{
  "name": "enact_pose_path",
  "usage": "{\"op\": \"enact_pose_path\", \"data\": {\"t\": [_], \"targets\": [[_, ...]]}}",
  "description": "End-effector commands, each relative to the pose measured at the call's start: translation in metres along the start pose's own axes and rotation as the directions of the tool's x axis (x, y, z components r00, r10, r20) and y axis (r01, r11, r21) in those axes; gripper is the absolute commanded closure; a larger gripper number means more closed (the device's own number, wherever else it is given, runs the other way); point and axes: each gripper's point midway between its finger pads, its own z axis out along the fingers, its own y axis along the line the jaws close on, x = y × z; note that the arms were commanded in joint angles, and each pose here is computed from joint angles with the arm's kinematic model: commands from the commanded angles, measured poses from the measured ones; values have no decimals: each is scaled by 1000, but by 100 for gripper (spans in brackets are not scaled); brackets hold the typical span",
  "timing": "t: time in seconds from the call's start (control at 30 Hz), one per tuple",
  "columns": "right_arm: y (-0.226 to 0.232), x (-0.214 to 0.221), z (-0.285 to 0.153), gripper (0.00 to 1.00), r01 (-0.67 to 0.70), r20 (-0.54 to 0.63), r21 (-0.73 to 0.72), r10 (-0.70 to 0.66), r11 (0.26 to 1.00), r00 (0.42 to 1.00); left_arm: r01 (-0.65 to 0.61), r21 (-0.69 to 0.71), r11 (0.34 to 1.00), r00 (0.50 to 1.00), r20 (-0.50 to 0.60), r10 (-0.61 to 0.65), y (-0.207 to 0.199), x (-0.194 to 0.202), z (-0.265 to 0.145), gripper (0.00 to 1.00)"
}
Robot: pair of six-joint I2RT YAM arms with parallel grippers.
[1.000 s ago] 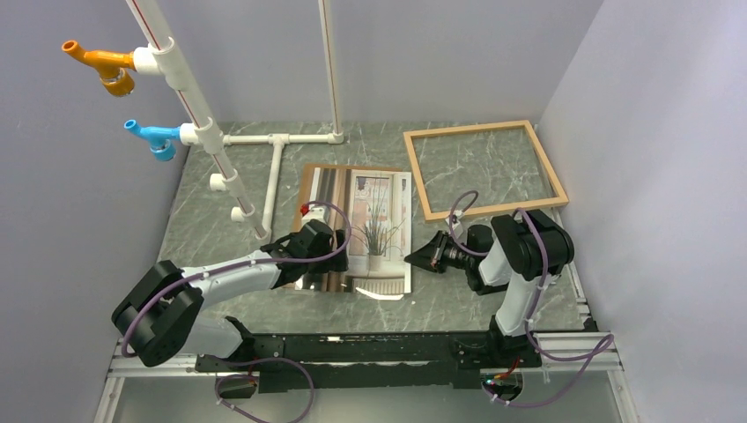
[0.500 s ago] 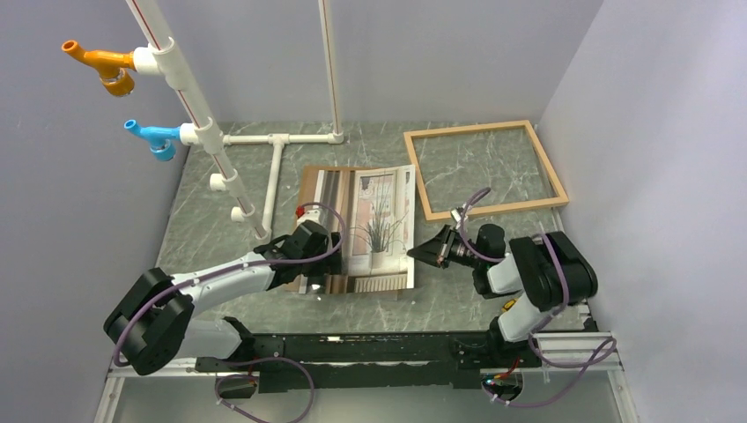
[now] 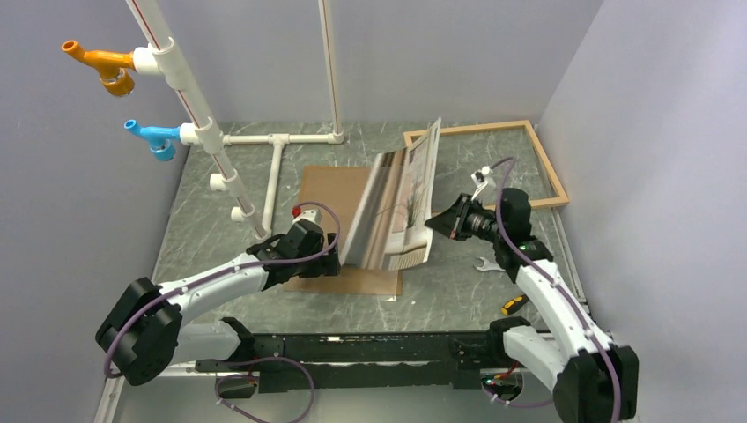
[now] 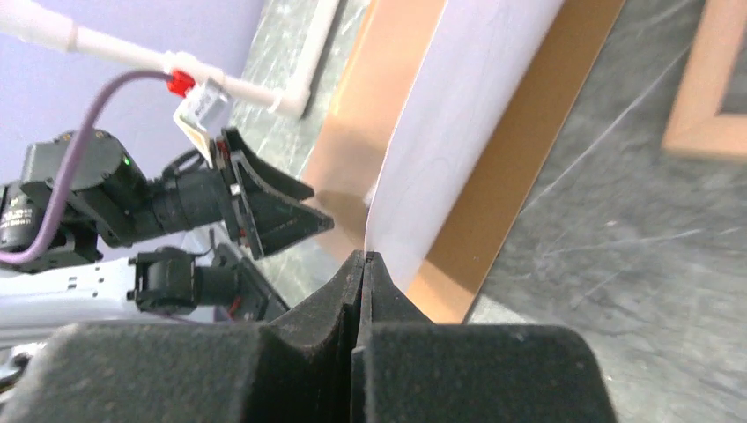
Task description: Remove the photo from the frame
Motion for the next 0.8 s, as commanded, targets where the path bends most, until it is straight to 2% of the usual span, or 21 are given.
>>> {"op": "enact_pose_path", "data": {"t": [0.0,0.37,0.77], "targets": [[6,-17,-29,100,104,-1,208,-107,972,994,-15,76,997,999,38,12,-21,-21,-16,1],[92,-74,-48,100,254,107,165,-273,953,956,-10,134,991,998,66,1,-32,-30,-29,1],[183,-92,-24,100,296,141,-73,-284,952,948,2,173,985,989,148,-28,-35,-50,-70,1]]}}
